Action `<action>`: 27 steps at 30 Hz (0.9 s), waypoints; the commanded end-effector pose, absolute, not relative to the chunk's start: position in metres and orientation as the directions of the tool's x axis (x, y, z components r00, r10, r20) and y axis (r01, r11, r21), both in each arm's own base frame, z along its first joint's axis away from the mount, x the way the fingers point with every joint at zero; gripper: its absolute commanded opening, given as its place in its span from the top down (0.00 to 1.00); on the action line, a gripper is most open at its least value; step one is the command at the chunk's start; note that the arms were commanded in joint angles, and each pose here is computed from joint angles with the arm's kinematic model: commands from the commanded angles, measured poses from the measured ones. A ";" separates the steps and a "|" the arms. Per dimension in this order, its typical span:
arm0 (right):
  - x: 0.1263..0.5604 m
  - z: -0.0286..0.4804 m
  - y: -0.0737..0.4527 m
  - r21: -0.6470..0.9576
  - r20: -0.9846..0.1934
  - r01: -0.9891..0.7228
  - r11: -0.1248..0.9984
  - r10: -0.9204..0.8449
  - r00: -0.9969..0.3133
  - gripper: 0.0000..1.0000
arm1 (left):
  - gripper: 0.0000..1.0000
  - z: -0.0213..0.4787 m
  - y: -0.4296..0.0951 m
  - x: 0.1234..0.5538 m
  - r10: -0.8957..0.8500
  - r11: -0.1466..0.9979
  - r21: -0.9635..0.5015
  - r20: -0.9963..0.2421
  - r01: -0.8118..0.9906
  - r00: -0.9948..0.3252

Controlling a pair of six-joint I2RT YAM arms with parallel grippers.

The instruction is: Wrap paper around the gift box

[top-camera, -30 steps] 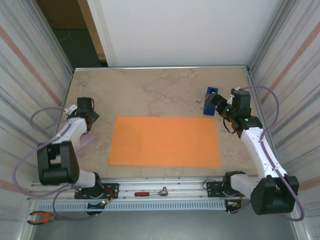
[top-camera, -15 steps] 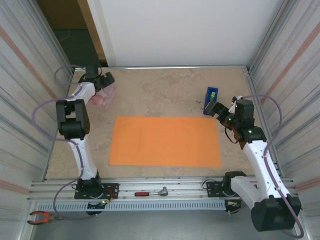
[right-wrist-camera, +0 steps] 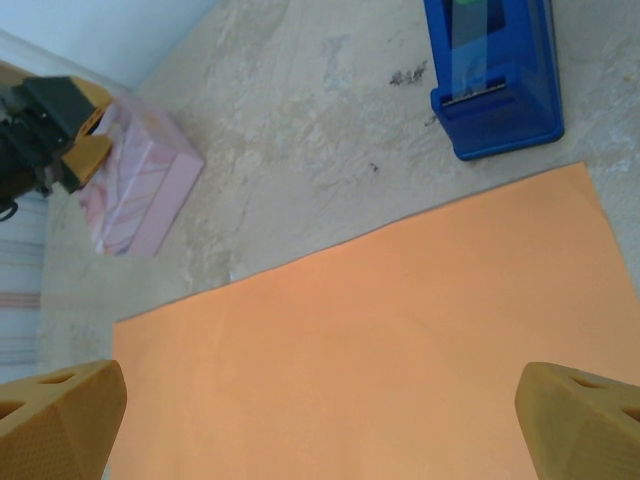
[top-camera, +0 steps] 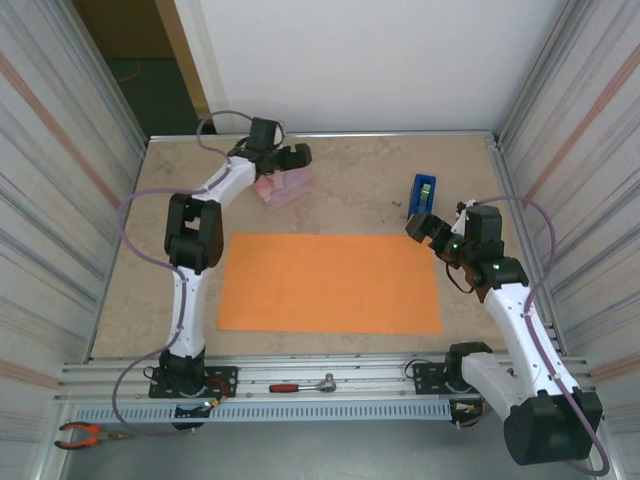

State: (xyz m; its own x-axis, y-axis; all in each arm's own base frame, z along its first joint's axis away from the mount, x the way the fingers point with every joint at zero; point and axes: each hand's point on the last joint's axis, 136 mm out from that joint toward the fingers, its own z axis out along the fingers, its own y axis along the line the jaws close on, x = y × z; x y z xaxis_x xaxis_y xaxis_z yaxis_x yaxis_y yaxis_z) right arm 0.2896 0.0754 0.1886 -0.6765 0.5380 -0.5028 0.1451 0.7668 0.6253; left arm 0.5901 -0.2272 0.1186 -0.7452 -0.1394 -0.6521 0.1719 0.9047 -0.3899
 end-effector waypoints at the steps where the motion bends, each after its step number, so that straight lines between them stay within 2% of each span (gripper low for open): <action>1: 0.296 0.188 0.085 0.640 -0.494 0.123 0.759 0.528 -0.691 0.02 | 0.01 0.109 -0.270 0.565 -0.073 0.858 -0.446 -0.597 0.255 -0.799; 6: 0.318 0.179 0.100 0.636 -0.467 0.110 0.764 0.493 -0.734 0.02 | 0.01 0.181 -0.309 0.539 -0.069 0.752 -0.535 -0.645 0.385 -0.761; 9: 0.339 0.180 0.119 0.641 -0.450 0.068 0.764 0.446 -0.774 0.02 | 0.01 0.230 -0.294 0.521 -0.108 0.728 -0.546 -0.687 0.414 -0.718; 11: 0.355 0.181 0.133 0.635 -0.441 0.041 0.771 0.405 -0.801 0.01 | 0.01 0.238 -0.272 0.512 -0.144 0.736 -0.556 -0.686 0.386 -0.713; 14: 0.385 0.180 0.153 0.632 -0.418 0.011 0.775 0.353 -0.837 0.03 | 0.04 0.223 -0.226 0.504 -0.237 0.763 -0.591 -0.630 0.260 -0.739; 18: 0.430 0.170 0.181 0.656 -0.357 -0.011 0.755 0.298 -0.885 0.17 | 0.18 0.177 -0.173 0.494 -0.347 0.751 -0.656 -0.496 0.081 -0.796; 20: 0.450 0.164 0.195 0.673 -0.334 -0.022 0.740 0.277 -0.901 0.21 | 0.23 0.159 -0.160 0.492 -0.381 0.717 -0.696 -0.433 0.034 -0.817; 27: 0.505 0.138 0.245 0.715 -0.269 -0.018 0.699 0.250 -0.930 0.18 | 0.24 0.121 -0.159 0.495 -0.398 0.663 -0.749 -0.352 0.000 -0.847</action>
